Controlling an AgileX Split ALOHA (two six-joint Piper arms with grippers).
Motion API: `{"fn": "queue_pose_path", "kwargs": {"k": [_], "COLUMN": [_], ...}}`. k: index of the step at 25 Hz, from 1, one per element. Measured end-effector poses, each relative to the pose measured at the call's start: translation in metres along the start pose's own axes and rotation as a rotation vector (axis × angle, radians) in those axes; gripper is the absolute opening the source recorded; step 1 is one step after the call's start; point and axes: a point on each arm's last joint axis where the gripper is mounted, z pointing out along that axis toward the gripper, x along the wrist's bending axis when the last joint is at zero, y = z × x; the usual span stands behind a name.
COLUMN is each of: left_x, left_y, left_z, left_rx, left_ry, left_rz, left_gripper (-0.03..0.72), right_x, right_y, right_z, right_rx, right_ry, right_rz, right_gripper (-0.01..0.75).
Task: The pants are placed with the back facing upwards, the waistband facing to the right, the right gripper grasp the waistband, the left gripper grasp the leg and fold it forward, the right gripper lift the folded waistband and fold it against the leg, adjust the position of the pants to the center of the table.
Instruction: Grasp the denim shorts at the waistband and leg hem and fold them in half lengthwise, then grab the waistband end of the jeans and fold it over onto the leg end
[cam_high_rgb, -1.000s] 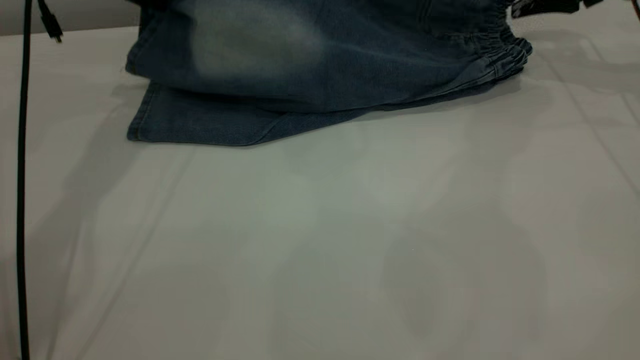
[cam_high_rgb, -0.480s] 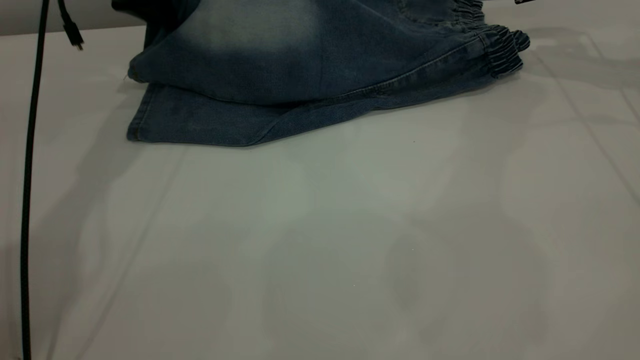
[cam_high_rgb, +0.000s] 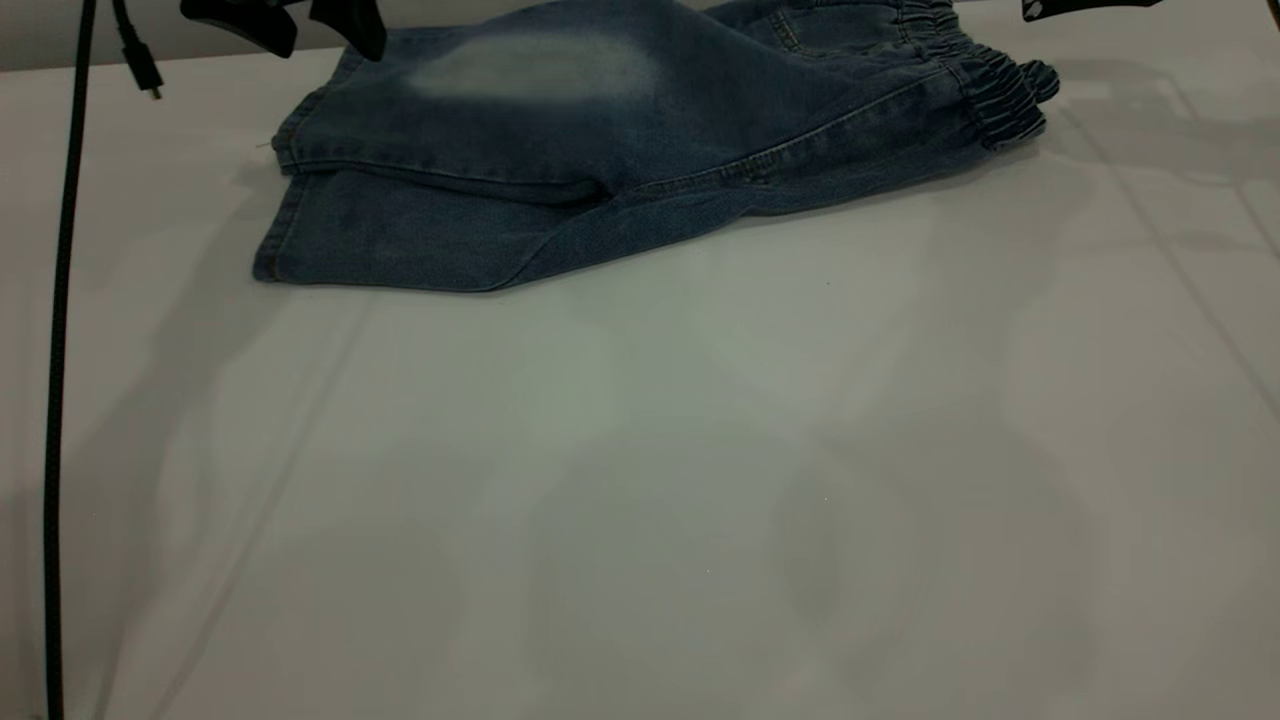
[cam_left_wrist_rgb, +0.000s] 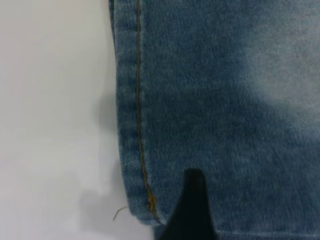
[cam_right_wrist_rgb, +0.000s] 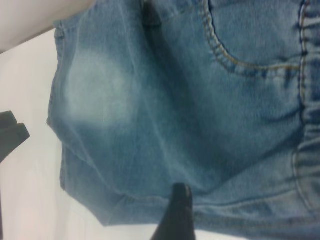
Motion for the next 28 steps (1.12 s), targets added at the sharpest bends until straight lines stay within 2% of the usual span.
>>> {"fn": "queue_pose_path", "kwargs": {"k": [4,11,16,18,22,26,28], "left_x": [-0.008,-0.034,-0.046,-0.046,-0.046,-0.047,-0.047], "left_y": [0.000,0.013,0.011,0.010,0.009,0.006,0.005], "left_z": [-0.007,-0.032,-0.033,-0.033,-0.033,-0.033,-0.034], "left_rx": [0.029,-0.026,-0.002,0.008,0.011,0.046,0.062], "left_ry": [-0.014,-0.041,-0.057,-0.059,-0.060,-0.065,-0.067], "left_rz": [0.015,0.087,0.104,0.101,0.073,0.071,0.070], "left_gripper": [0.618,0.565,0.561,0.561,0.560,0.560,0.560], "right_x": [-0.002,-0.010,-0.033,-0.043,-0.054,-0.059,-0.062], "right_y": [-0.005,-0.010,-0.023,-0.029,-0.034,-0.032,-0.029], "right_z": [0.000,0.000,0.013,0.022,0.037,0.045,0.045], "right_rx": [0.051,0.102,0.192,0.224,0.221,0.159,0.119], "right_ry": [-0.017,-0.106,-0.174,-0.160,-0.081,0.003,0.010], "right_rz": [0.033,0.082,0.132,0.129,0.121,0.106,0.102], "right_gripper": [0.594,0.594,0.594,0.594,0.594,0.594,0.594]}}
